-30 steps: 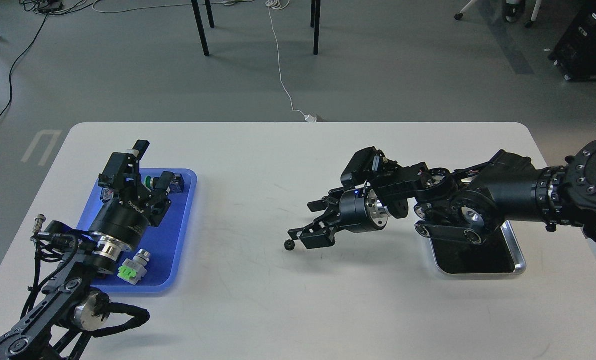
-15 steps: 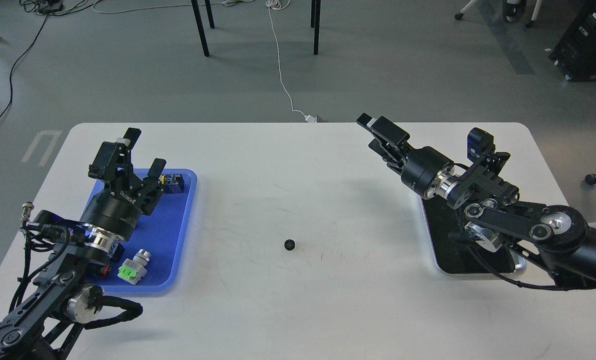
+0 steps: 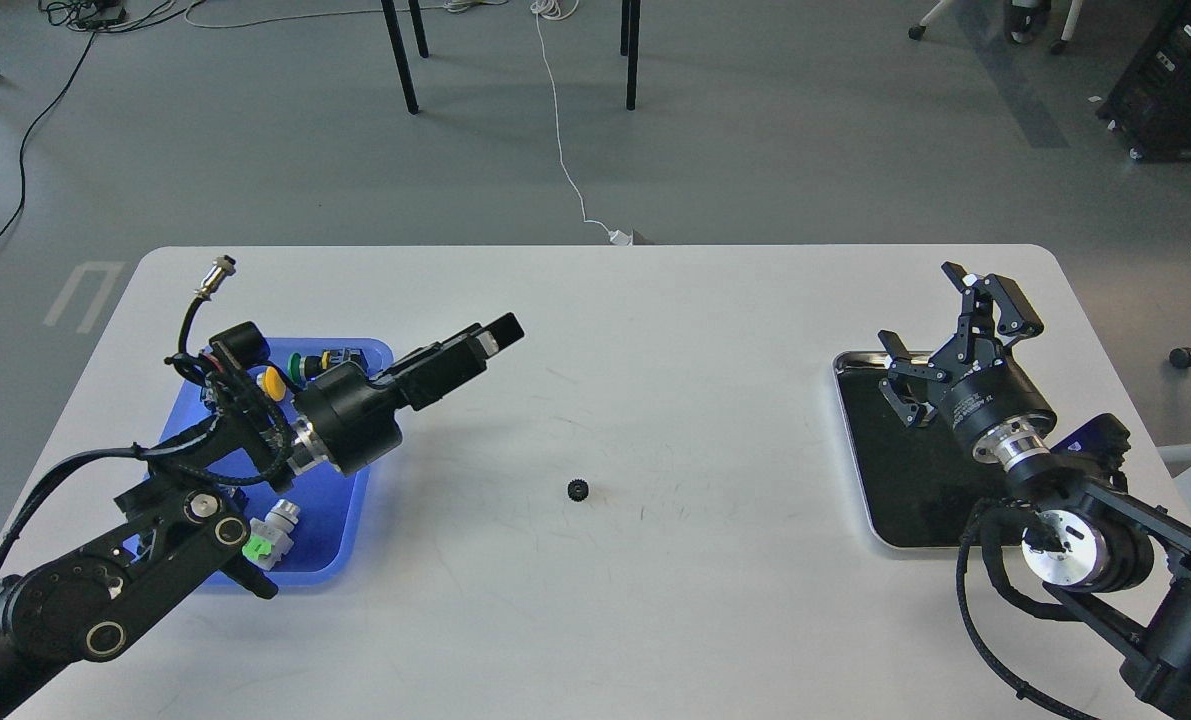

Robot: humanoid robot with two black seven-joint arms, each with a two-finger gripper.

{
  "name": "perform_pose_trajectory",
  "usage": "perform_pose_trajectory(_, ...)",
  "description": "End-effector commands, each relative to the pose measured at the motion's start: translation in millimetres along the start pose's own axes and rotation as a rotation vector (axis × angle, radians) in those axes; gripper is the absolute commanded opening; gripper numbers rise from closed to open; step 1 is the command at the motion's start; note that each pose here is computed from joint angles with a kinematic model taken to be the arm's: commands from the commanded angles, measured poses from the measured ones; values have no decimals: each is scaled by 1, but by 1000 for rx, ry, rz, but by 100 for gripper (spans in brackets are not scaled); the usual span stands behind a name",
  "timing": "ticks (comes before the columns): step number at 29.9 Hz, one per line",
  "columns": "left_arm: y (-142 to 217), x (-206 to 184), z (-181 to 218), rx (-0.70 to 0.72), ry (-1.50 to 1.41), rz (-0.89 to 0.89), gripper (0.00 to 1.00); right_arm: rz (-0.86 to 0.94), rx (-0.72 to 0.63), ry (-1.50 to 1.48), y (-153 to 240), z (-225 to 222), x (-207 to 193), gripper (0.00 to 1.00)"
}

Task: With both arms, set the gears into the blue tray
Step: 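Reach the left gripper to the second gear and grasp it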

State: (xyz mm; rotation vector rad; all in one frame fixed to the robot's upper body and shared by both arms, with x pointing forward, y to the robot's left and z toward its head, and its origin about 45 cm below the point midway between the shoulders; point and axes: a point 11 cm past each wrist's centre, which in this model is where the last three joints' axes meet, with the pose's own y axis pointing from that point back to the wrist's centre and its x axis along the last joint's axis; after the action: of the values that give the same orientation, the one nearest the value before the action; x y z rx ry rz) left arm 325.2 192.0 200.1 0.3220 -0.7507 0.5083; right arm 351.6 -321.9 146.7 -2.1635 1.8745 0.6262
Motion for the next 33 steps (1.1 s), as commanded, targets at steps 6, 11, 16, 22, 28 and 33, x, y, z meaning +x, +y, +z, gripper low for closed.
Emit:
perform_pose_trajectory(6, -71, -21, 23, -103, -759, -528, 97, 15, -12, 17, 9, -2, 12, 97)
perform_pose_trajectory(11, -87, -34, 18, -97, -816, -659, 96, 28, -21, 26, 14, -2, 19, 97)
perform_pose_trajectory(16, -86, -49, -6, -42, -800, -721, 90, 38, -33, 29, 19, 2, 23, 97)
perform_pose_trajectory(22, -77, -62, -20, -12, -780, -763, 77, 43, -31, 42, 20, -2, 27, 97)
perform_pose_trajectory(28, -71, -69, -31, 18, -755, -776, 71, 42, -34, 39, 20, -1, 26, 97)
perform_pose_trajectory(33, -68, -69, -39, 42, -755, -788, 64, 42, -35, 38, 20, 1, 26, 97)
